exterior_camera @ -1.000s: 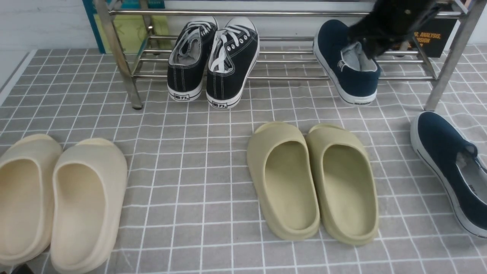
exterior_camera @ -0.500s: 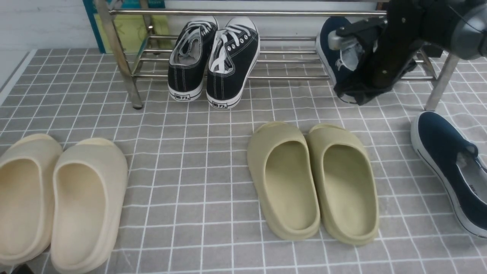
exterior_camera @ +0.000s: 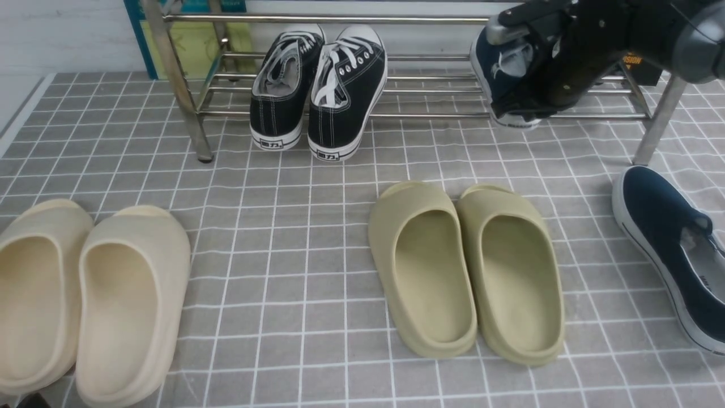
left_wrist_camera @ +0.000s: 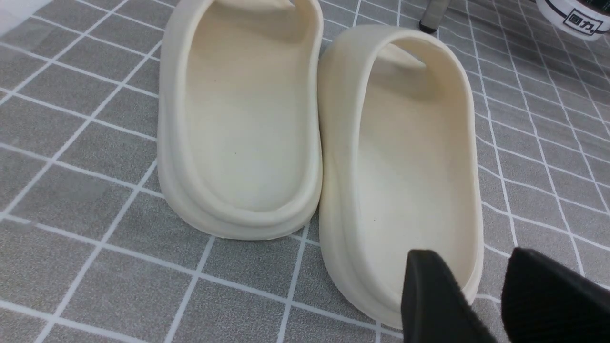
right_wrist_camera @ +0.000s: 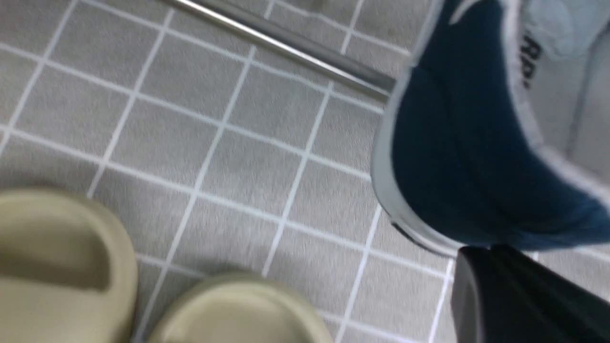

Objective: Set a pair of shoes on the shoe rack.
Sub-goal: Use the right arm to put a shoe into the shoe rack, then use the right arm to grab the shoe closest to it

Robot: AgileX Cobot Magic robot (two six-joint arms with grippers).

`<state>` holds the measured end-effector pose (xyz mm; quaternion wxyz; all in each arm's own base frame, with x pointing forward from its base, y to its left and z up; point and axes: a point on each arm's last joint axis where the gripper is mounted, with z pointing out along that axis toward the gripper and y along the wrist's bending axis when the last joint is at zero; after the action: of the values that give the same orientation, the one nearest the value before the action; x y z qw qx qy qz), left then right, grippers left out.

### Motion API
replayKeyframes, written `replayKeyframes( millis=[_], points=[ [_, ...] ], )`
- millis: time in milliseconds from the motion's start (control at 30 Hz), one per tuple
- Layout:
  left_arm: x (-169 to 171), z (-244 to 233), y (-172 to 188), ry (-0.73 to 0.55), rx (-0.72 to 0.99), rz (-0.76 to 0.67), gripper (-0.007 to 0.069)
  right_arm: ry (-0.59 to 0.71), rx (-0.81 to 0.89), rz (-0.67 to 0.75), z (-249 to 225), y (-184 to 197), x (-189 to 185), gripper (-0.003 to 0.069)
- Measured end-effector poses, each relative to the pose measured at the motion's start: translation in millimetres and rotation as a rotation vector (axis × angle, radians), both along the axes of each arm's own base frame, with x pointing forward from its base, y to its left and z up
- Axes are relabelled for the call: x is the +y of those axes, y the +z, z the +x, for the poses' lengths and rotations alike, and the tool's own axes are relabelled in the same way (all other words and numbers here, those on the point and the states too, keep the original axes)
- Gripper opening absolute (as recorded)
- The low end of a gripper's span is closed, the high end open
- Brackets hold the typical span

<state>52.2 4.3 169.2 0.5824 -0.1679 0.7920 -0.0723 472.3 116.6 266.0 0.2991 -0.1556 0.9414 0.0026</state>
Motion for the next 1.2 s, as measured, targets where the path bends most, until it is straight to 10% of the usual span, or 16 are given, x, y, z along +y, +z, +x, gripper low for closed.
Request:
replayKeyframes(
  millis=[433, 700, 1200],
  points=[
    [0, 0, 0, 0.0, 0.0, 0.0, 0.0239, 0.035, 0.126, 0.056, -74, 95, -10, 0.051],
    [0, 0, 0, 0.0, 0.0, 0.0, 0.0239, 0.026, 0.183, 0.037, -146, 104, -30, 0.0488],
    [0, 0, 0, 0.0, 0.0, 0.0, 0.0239, -0.241, 0.369, 0.032, -210, -9, -96, 0.0381]
  ],
)
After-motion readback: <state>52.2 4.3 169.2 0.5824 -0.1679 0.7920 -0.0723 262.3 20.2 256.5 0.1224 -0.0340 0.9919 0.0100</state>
